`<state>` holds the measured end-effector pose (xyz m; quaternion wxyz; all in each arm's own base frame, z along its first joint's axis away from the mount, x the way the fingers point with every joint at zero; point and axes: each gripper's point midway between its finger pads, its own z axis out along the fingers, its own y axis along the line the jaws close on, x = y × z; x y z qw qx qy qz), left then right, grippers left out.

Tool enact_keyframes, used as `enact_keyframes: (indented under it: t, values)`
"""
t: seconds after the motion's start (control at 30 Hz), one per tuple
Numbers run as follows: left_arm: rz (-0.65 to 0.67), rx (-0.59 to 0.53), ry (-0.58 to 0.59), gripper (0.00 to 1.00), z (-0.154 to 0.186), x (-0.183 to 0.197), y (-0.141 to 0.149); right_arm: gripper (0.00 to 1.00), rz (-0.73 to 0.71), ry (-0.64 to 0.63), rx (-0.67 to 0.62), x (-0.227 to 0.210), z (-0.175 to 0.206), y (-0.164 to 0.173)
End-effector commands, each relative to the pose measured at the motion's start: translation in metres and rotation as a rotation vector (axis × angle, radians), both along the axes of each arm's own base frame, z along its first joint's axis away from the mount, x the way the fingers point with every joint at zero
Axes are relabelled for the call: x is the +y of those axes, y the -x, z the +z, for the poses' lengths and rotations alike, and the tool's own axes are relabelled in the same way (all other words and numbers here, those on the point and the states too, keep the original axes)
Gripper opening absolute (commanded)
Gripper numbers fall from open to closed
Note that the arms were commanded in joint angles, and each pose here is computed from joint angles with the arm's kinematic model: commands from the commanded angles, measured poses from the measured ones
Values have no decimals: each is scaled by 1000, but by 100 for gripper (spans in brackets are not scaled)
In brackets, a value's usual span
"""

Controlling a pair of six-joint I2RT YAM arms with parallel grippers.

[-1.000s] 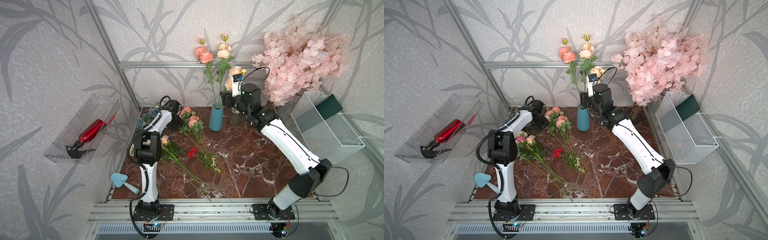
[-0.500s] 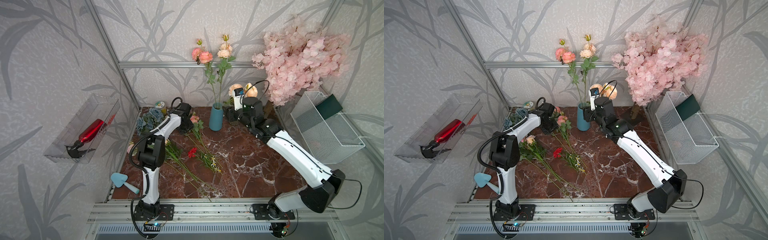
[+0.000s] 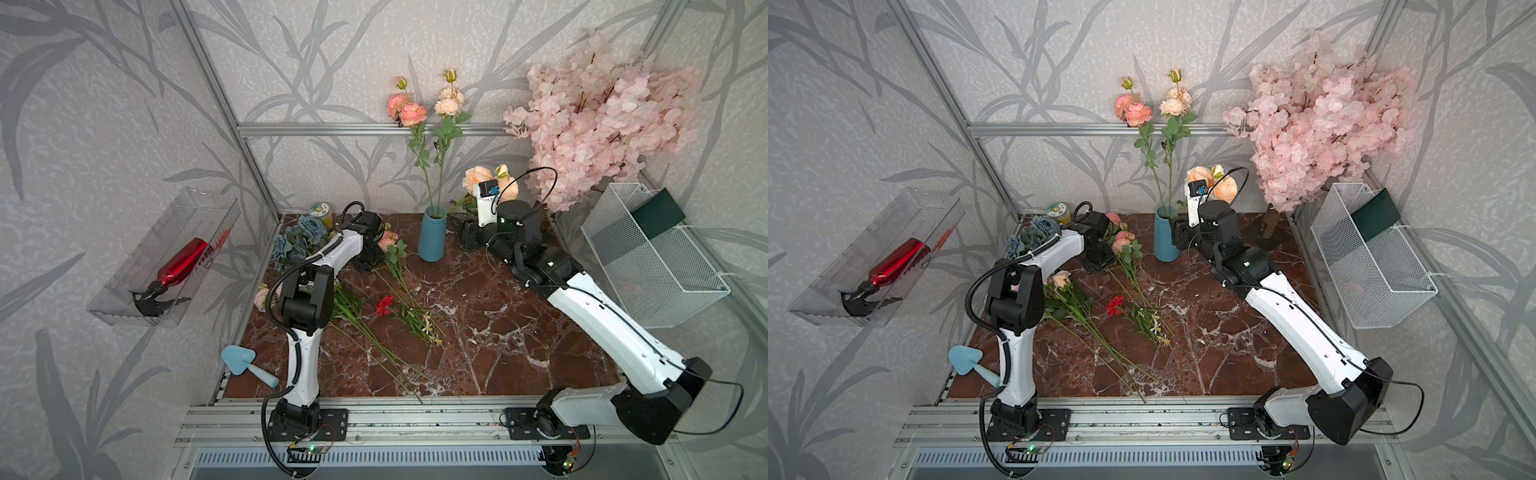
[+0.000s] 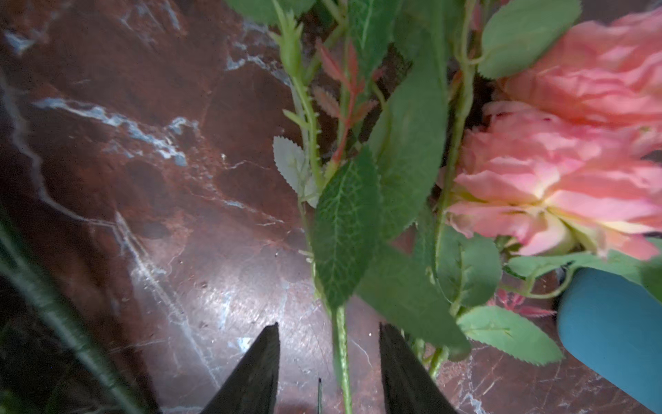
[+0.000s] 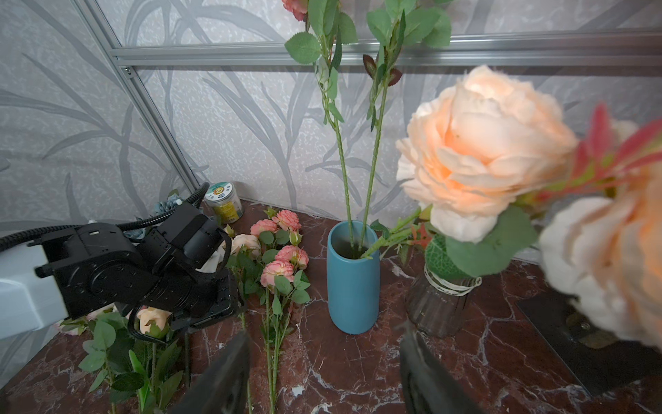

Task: Place the pink flowers into the vase
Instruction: Pick up the flower at the center of the board.

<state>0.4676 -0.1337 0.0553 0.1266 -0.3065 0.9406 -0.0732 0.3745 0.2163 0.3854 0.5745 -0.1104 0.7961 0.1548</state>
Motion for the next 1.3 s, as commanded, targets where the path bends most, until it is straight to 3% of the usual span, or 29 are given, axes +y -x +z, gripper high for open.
enact_keyframes:
  t: [0.0, 0.2, 0.4, 0.77, 1.07, 1.27]
  values:
    - [8, 23, -55, 46, -11, 7, -2, 65, 6, -19, -8, -4, 6, 9]
    - [22, 28, -72, 32, -25, 10, -3, 65, 23, -31, 0, -2, 5, 12]
    - [10, 3, -81, 0, -21, 5, -8, 65, 42, -48, 17, 2, 1, 15]
    - [-47, -163, -145, 0, 45, -11, 0, 64, 143, -56, 41, 21, -3, 24]
    - [-88, -481, -226, 0, 158, -8, 16, 63, 375, -46, 174, 70, -20, 45]
    - [-92, -675, -193, 0, 209, 0, 34, 63, 475, -20, 229, 98, -34, 59]
